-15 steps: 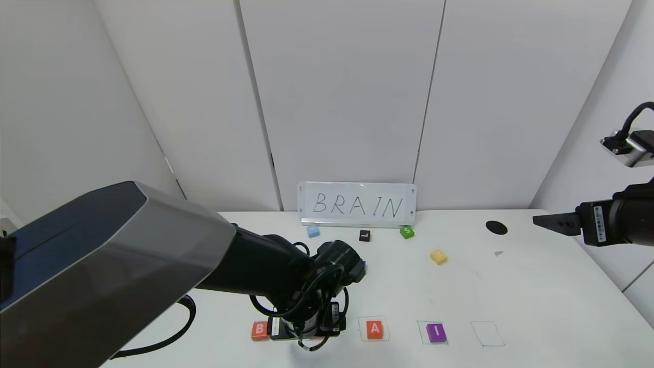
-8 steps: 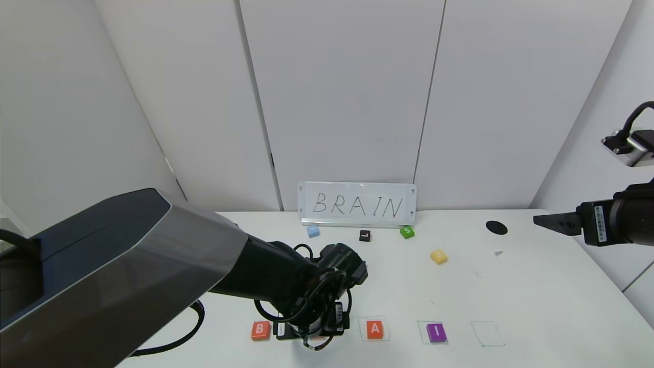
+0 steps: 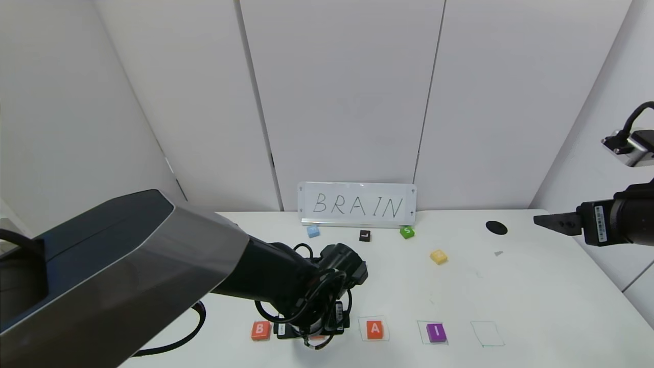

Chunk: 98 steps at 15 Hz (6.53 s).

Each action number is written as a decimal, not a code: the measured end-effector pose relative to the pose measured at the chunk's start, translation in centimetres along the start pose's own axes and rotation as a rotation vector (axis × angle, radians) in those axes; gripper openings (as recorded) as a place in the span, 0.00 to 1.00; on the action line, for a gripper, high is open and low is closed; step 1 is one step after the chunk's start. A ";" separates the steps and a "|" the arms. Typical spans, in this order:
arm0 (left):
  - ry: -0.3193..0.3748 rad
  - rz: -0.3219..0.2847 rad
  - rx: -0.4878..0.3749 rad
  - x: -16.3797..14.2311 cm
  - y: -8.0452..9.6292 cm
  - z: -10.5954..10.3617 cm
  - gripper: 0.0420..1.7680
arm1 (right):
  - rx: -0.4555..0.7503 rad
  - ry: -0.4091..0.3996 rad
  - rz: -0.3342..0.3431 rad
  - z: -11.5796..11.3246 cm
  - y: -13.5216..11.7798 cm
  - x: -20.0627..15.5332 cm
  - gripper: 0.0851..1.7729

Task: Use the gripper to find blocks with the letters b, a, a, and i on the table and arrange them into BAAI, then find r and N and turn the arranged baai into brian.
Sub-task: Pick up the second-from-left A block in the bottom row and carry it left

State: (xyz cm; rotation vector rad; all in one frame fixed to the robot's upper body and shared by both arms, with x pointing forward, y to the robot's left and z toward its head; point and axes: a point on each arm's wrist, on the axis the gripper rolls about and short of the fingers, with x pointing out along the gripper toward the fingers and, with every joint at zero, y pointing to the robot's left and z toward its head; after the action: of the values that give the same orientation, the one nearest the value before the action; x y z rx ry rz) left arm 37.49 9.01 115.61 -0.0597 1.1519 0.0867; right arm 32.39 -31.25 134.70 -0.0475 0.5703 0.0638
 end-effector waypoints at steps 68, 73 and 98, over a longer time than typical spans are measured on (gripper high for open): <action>-0.115 -0.031 0.042 -4.2 19.2 9.9 0.27 | -0.029 0.009 0.032 -0.6 1.1 -0.2 0.96; -0.123 -0.009 0.011 -2.7 22.7 10.7 0.27 | -0.029 0.010 0.032 -0.6 1.1 -0.2 0.96; -0.067 0.008 0.030 3.1 22.7 11.1 0.27 | -0.031 0.013 0.034 -0.7 1.1 -0.1 0.96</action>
State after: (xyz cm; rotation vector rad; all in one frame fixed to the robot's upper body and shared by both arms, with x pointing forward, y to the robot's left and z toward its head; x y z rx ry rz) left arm 46.60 32.70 117.27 -0.0253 1.0862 0.0783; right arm 31.81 -30.18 134.17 -0.0680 0.5827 0.1057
